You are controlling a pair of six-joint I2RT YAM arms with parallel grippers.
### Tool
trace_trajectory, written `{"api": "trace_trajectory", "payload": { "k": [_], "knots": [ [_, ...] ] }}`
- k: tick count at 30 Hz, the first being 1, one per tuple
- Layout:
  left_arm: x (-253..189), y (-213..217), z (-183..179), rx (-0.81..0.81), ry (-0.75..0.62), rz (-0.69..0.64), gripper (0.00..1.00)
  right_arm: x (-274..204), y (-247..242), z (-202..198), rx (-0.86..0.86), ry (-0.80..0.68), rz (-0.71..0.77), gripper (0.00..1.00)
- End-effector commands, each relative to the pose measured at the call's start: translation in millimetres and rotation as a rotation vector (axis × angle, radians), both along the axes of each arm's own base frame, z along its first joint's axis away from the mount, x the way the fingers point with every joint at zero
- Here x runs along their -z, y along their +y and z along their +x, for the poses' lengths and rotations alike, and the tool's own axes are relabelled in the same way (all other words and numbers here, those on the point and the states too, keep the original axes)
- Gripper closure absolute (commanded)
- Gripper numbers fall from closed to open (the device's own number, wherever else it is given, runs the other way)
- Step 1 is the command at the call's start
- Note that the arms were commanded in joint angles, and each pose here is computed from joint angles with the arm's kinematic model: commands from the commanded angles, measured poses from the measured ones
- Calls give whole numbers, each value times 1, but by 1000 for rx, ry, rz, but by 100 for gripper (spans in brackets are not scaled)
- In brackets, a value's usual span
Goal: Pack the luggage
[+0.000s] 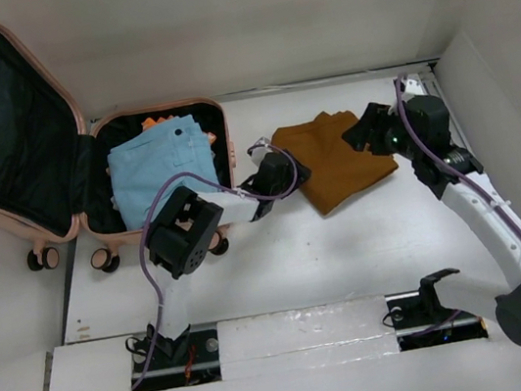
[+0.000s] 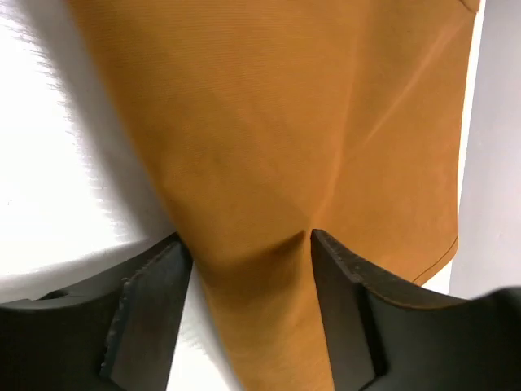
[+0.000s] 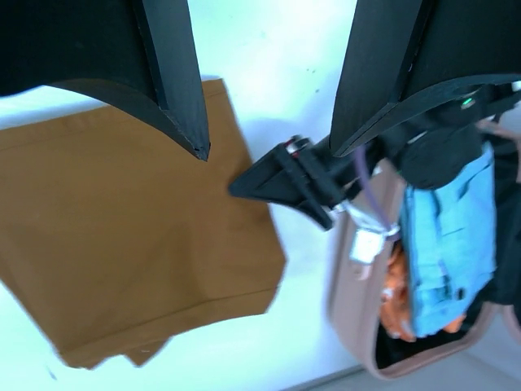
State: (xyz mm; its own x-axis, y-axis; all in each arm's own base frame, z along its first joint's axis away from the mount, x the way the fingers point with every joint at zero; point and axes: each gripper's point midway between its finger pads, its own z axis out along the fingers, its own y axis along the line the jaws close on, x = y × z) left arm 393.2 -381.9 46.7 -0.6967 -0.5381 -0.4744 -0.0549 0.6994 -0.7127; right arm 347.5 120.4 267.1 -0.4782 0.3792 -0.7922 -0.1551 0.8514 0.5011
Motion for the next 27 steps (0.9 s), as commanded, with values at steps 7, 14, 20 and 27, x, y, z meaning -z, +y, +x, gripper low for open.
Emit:
{"api": "trace_trajectory", "payload": {
  "k": [7, 14, 20, 27],
  "knots": [
    [5, -7, 7, 12, 19, -9, 80, -82, 25, -40, -111, -248, 91, 33],
    [-9, -14, 40, 96, -45, -66, 100, -122, 28, -89, -155, -352, 110, 32],
    [-167, -18, 61, 191, -332, -12, 100, -128, 26, -100, -166, -380, 119, 30],
    [-314, 52, 79, 232, -535, 216, 100, -135, 27, -105, -187, -402, 118, 30]
  ]
}}
